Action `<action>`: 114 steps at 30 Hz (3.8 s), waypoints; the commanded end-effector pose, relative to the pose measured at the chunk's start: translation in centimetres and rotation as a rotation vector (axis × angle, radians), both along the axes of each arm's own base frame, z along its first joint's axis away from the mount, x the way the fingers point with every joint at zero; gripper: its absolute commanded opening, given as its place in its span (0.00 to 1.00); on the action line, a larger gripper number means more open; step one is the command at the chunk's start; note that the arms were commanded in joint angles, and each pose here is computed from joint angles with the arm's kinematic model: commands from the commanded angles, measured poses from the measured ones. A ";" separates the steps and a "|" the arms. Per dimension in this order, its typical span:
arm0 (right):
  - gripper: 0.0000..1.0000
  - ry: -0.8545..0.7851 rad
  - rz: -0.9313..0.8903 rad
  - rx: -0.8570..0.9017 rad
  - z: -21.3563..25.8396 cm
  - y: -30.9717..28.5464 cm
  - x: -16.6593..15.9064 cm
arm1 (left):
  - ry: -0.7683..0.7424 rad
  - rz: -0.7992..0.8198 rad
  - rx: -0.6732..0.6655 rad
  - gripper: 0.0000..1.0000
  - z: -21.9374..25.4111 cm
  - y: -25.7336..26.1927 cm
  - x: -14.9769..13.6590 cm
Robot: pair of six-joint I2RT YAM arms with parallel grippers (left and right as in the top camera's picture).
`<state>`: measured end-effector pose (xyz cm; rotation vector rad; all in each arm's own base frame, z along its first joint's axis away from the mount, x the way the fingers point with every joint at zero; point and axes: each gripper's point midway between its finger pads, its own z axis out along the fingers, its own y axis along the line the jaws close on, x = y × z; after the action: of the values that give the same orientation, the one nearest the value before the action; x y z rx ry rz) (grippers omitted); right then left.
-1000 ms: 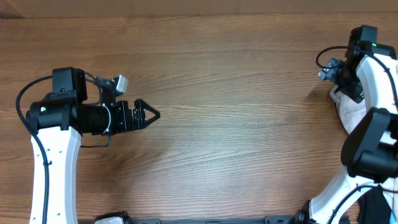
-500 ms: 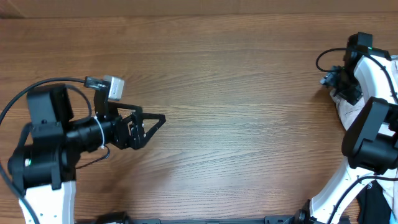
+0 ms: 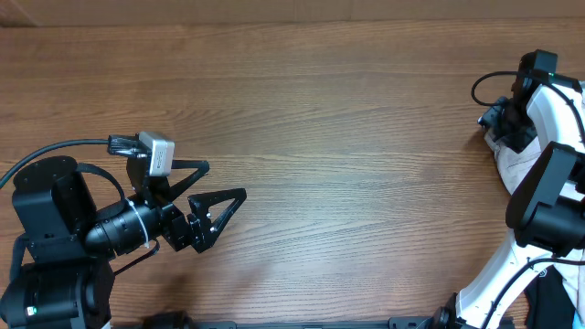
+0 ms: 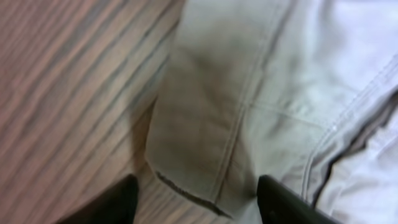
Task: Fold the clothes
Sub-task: 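Grasp the pants with the right gripper and drag them to table center, then grasp the left end of the pants waistband with the left gripper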
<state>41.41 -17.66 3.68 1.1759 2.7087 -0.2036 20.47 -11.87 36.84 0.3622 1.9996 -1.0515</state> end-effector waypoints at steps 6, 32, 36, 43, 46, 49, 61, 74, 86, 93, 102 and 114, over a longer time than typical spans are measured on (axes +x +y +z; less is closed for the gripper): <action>0.66 0.036 -0.005 0.024 -2.5 0.5 -1.1 | -0.019 -0.024 -0.018 1.00 1.0 -0.4 -0.5; 0.04 -0.774 0.303 0.048 36.2 9.7 -3.6 | -0.026 -0.025 -0.018 1.00 1.1 -0.5 -0.5; 0.04 -0.854 0.472 0.139 38.9 15.8 -4.5 | -0.028 -0.027 -0.018 1.00 1.2 -0.5 -0.5; 0.04 -0.741 0.800 0.299 35.9 28.4 -4.9 | -0.061 -0.024 -0.011 1.00 2.3 -0.5 -0.7; 0.04 -0.673 0.925 0.363 33.7 33.9 -5.4 | -0.109 -0.019 -0.001 1.00 3.8 -0.4 -1.0; 0.04 -0.615 1.039 0.412 32.1 38.8 -6.6 | -0.164 0.016 0.028 1.00 5.5 -0.1 -1.2; 0.56 -0.542 1.072 0.221 29.7 40.6 -6.9 | -0.256 0.048 0.057 1.00 8.7 0.1 -2.4; 0.71 -0.618 0.844 0.193 32.9 30.9 -5.6 | 0.063 0.202 0.224 1.00 0.5 3.2 -0.8; 0.76 -0.580 0.841 0.225 32.7 30.2 -7.3 | 0.749 0.294 0.417 0.89 -19.1 7.5 1.4; 0.78 -0.570 0.838 0.198 32.6 29.8 -7.3 | 1.061 0.221 0.429 0.95 -28.0 7.4 0.1; 0.79 -0.559 0.848 0.190 32.4 29.7 -7.4 | 1.226 0.246 0.491 0.89 -34.5 8.5 -0.6; 0.81 -0.558 0.842 0.176 32.4 29.4 -7.3 | 1.177 0.125 0.520 0.52 -36.7 6.4 0.1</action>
<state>34.12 12.18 35.15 0.0096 2.4928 0.4367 21.45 -4.30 0.41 -0.3280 3.2638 -0.6387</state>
